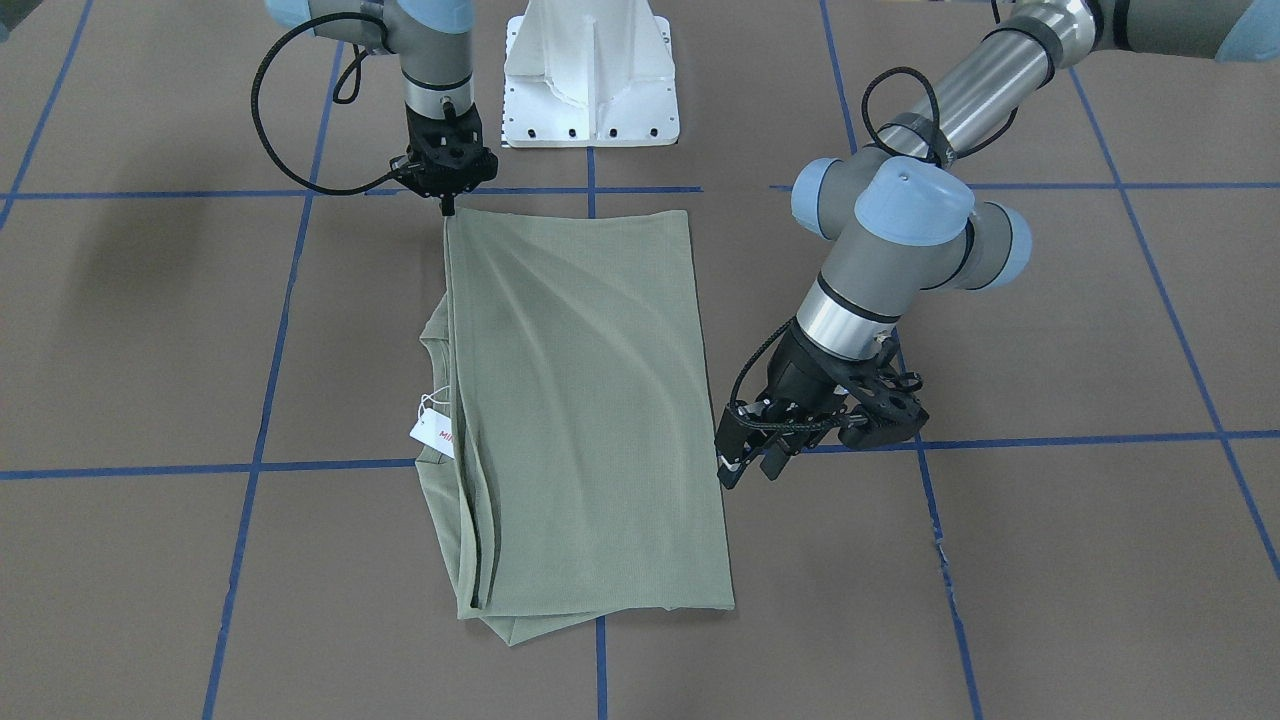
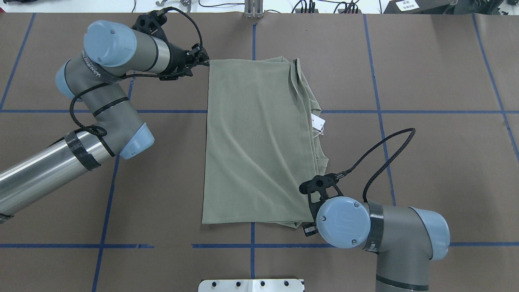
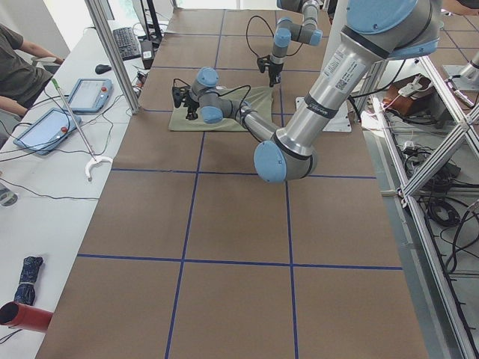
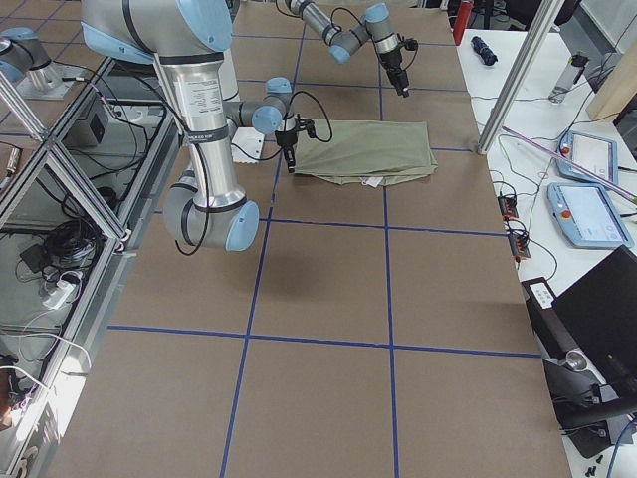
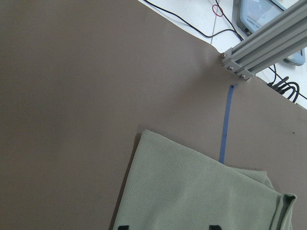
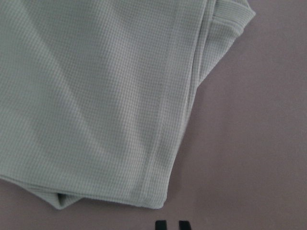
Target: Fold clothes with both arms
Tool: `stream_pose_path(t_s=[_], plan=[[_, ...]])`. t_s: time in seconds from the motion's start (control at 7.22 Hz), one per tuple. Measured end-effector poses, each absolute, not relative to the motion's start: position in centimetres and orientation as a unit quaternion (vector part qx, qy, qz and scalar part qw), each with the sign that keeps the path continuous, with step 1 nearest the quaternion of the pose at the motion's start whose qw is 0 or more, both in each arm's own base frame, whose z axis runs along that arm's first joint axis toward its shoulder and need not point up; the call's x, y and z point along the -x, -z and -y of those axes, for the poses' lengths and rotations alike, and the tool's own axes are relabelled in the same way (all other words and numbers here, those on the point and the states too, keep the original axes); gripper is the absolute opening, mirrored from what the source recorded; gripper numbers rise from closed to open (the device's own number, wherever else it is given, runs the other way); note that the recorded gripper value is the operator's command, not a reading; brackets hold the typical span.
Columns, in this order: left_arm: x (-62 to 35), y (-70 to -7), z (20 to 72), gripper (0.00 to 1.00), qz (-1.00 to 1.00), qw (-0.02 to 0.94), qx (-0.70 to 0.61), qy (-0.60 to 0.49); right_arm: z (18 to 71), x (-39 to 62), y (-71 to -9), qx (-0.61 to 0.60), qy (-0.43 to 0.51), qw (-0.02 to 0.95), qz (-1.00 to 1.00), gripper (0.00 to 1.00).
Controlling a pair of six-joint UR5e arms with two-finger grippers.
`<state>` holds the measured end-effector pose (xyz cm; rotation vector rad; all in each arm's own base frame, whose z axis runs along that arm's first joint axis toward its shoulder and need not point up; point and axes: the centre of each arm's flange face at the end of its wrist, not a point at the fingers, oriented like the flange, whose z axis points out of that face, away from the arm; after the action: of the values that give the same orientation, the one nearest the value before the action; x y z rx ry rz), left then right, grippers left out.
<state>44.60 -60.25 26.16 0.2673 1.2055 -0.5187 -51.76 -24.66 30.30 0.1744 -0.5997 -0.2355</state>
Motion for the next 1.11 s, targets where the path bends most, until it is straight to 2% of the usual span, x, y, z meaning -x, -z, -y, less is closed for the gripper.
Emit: stream_pose_path(t_s=[0.42,0.83,1.11], plan=[[-44.6,-26.2,60.2,0.64,-0.558,0.784,-0.124,0.241,24.4,52.0,-29.3,-0.083,0.094,0.944,0.305,1.0],[-44.6,-26.3,60.2,0.64,-0.558,0.785,-0.123,0.241,25.5,51.9,-27.2,-0.034,-0.101,0.931,0.349,0.99],[-44.6,-26.6,60.2,0.64,-0.557,0.786,-0.123,0.241,25.8,52.4,-27.6,0.012,-0.241,0.902,0.358,0.87]])
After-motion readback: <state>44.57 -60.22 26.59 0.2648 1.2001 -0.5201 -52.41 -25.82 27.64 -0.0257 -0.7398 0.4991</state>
